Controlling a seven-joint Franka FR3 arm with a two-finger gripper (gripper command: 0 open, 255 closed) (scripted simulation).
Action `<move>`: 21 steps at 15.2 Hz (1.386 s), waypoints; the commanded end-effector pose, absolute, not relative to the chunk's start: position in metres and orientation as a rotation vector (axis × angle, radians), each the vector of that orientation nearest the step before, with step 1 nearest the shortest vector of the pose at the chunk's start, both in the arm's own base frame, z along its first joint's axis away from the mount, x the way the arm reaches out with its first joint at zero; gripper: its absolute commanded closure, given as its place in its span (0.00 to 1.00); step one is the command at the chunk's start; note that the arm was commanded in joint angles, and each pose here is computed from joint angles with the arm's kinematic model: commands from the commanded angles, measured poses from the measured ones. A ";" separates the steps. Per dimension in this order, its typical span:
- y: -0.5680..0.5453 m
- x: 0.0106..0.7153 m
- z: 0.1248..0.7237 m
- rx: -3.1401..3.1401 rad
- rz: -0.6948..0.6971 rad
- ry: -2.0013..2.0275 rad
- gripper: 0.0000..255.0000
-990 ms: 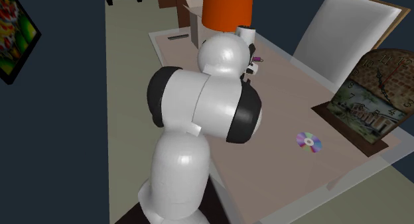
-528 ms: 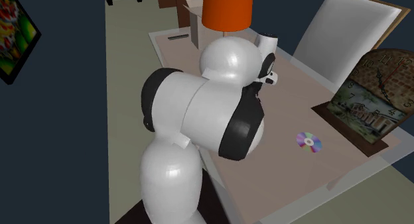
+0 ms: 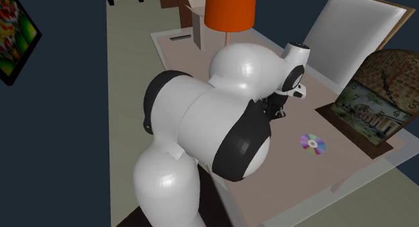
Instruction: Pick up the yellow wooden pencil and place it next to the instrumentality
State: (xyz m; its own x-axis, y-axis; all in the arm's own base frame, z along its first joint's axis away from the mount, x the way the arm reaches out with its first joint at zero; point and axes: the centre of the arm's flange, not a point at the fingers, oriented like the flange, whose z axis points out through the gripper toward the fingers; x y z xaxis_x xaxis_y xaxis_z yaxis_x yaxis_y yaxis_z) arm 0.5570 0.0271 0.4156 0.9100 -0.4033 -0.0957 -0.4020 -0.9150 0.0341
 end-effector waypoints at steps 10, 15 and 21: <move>0.012 0.555 0.363 3.058 -0.158 -0.642 1.00; 0.012 0.555 0.349 3.058 -0.158 -0.642 1.00; 0.012 0.555 0.349 3.058 -0.158 -0.642 1.00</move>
